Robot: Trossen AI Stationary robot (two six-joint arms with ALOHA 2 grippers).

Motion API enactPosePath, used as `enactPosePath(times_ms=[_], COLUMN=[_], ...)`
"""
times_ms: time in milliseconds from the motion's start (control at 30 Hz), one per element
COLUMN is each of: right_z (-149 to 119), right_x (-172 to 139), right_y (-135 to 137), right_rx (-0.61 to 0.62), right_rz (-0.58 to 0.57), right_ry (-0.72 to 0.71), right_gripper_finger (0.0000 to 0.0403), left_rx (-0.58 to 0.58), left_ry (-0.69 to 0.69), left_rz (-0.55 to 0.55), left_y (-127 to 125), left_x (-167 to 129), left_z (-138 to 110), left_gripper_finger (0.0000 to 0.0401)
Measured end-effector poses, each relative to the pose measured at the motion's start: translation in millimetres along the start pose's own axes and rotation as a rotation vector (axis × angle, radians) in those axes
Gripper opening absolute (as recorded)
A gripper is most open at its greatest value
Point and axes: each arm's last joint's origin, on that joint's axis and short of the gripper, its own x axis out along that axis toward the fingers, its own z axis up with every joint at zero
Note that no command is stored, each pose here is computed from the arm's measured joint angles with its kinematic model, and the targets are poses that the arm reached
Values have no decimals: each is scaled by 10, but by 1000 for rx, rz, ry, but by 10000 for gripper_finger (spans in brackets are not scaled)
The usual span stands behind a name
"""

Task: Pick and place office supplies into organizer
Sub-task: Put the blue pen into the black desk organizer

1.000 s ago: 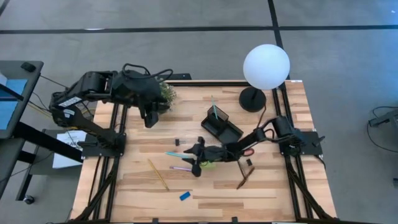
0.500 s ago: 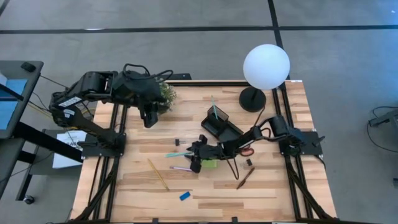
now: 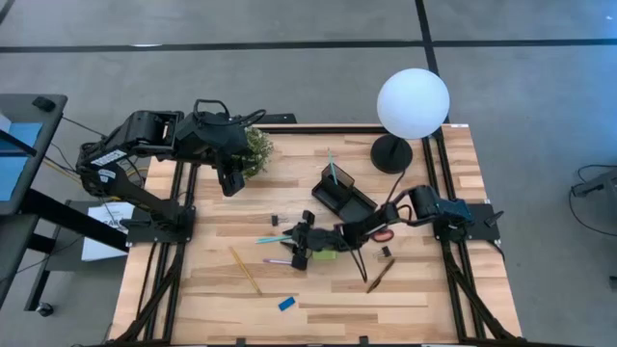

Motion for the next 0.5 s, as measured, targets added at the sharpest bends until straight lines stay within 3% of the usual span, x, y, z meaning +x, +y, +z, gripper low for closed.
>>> enactPosePath(times_ms=[233,500], right_z=[11,-36], right_x=[7,30], right_y=[-18,16], right_rx=[-47,34], right_rz=[32,54], right_ry=[-4,-31], right_gripper_finger=[97,37], left_rx=[-11,-29], left_ry=[-1,-16], left_rz=[0,25], left_y=[0,6], left_x=[0,1], left_z=[1,13], left_gripper_finger=[128,128])
